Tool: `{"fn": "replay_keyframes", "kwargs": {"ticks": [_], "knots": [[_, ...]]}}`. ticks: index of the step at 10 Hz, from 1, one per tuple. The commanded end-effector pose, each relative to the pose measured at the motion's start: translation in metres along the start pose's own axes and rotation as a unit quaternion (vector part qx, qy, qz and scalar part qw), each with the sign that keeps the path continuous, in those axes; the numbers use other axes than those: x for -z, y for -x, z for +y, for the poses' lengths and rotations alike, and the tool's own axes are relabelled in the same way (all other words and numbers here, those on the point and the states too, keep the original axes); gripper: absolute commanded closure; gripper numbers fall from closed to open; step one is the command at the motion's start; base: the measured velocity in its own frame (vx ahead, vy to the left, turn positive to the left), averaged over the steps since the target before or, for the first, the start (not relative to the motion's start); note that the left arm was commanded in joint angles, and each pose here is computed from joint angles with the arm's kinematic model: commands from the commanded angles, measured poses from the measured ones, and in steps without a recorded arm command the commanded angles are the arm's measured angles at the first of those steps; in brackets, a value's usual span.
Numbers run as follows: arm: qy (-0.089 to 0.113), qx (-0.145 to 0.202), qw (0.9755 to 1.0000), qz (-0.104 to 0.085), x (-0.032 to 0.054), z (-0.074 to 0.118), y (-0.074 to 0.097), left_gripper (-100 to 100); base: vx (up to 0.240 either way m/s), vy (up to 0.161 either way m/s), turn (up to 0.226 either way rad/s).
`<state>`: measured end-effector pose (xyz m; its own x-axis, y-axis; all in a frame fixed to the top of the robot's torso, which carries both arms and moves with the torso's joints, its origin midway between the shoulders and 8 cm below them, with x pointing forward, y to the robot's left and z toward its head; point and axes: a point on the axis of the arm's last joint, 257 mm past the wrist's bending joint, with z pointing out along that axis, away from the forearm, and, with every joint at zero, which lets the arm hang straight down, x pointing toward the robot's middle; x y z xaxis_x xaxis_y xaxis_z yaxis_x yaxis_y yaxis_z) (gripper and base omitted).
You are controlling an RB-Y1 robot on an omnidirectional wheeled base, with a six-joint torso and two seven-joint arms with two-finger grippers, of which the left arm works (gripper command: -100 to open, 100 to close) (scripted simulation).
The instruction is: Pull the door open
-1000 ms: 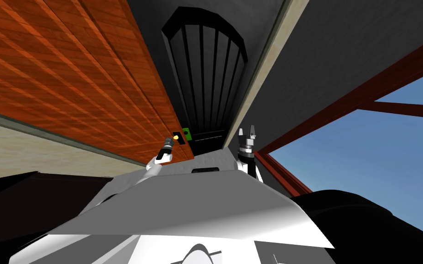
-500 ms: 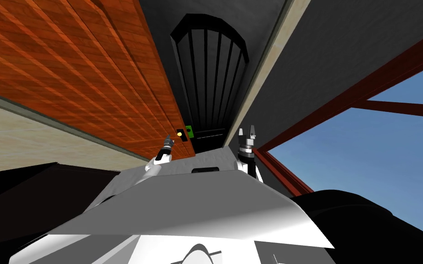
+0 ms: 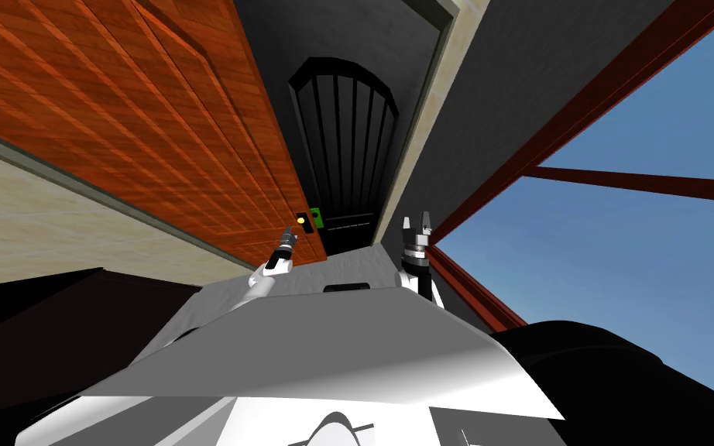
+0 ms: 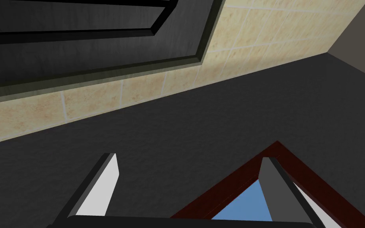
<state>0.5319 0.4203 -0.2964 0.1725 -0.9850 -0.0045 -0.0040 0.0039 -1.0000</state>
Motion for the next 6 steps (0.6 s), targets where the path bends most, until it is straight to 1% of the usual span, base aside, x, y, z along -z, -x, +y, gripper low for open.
{"fn": "replay_keyframes", "kwargs": {"ticks": [1, 2, 3, 4, 5, 6], "knots": [[0.0, 0.0, 1.0, 0.0, 0.0, 0.0, 0.0, -100, -0.068, -0.065, -0.012], [0.009, -0.005, 0.9998, -0.016, 0.0074, 0.009, 0.02, -100, 0.005, 0.098, 0.155], [0.012, -0.007, 0.9997, -0.021, 0.0099, 0.012, 0.027, -100, 0.056, 0.163, 0.159], [0.015, -0.009, 0.9994, -0.028, 0.0134, 0.016, 0.036, -100, 0.126, 0.147, 0.089], [0.016, -0.011, 0.9993, -0.032, 0.0149, 0.017, 0.04, -100, 0.16, 0.139, 0.033], [0.016, -0.011, 0.9993, -0.033, 0.0149, 0.017, 0.04, -100, 0.154, 0.12, -0.016]]}}
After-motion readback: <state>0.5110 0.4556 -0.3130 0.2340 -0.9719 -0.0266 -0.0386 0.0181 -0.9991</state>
